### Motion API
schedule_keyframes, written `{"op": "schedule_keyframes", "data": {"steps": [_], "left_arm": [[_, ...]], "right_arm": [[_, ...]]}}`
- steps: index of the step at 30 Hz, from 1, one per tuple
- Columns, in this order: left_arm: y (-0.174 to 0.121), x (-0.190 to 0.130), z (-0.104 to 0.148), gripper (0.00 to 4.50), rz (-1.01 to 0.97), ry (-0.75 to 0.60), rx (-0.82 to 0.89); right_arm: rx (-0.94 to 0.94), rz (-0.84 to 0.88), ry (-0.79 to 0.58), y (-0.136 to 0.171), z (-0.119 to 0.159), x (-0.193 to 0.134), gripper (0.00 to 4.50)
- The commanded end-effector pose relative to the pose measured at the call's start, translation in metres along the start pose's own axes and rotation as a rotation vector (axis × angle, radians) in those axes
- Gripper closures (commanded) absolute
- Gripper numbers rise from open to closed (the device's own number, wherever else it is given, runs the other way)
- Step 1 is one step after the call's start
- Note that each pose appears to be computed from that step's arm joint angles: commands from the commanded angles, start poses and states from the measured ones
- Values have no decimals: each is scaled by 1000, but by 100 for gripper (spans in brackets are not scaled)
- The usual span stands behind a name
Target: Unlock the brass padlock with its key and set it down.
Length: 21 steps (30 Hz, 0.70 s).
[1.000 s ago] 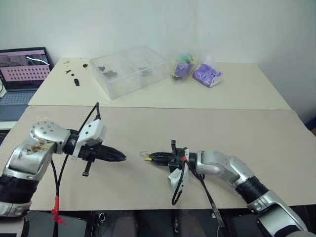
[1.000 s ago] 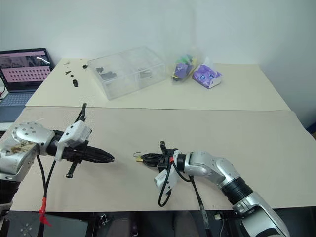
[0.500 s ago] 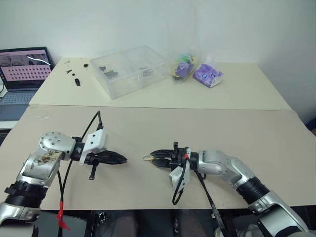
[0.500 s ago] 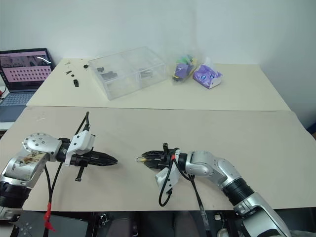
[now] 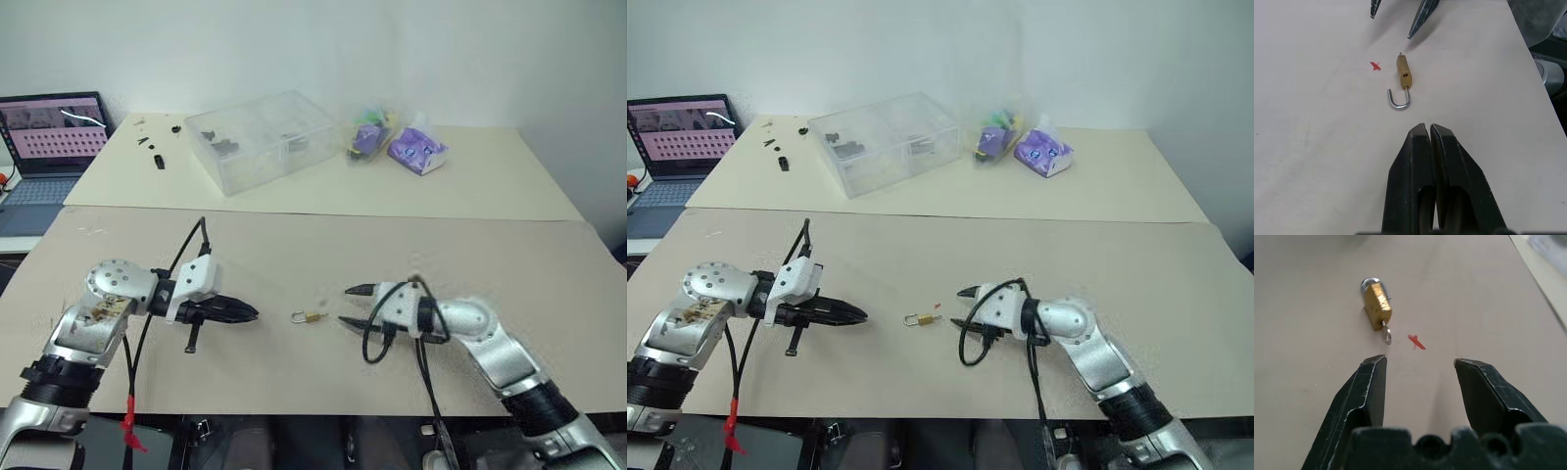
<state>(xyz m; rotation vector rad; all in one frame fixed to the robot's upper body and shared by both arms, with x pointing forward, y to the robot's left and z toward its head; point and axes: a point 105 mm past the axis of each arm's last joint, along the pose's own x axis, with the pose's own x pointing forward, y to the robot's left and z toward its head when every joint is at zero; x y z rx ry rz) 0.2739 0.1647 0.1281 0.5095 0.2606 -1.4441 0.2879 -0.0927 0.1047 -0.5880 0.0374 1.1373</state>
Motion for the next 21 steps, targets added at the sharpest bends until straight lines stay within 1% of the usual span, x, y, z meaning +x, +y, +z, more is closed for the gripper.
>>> {"op": "schedule_keyframes", "data": {"steps": [1, 2, 4, 6, 10, 14, 19, 21], "left_arm": [[5, -2, 11, 434, 34, -32, 54], [5, -1, 13, 434, 40, -45, 51], [5, 0, 14, 434, 47, -61, 46], [3, 0, 14, 434, 49, -62, 40], [3, 0, 16, 434, 63, -73, 22], [5, 1, 18, 434, 62, -76, 12], [6, 3, 22, 434, 52, -81, 10], [6, 4, 22, 434, 49, -70, 35]], "right_arm": [[292, -96, -92, -3, 13, -11, 178], [385, -193, -119, -7, 13, -10, 178], [485, -311, -138, -12, 11, -11, 178], [480, -393, -113, -9, 10, -10, 178], [481, -553, -80, -15, 4, -13, 178], [482, -585, -66, -14, 1, -14, 178], [459, -564, -46, -12, 0, -14, 178], [452, -562, -42, -12, -1, -14, 178]]}}
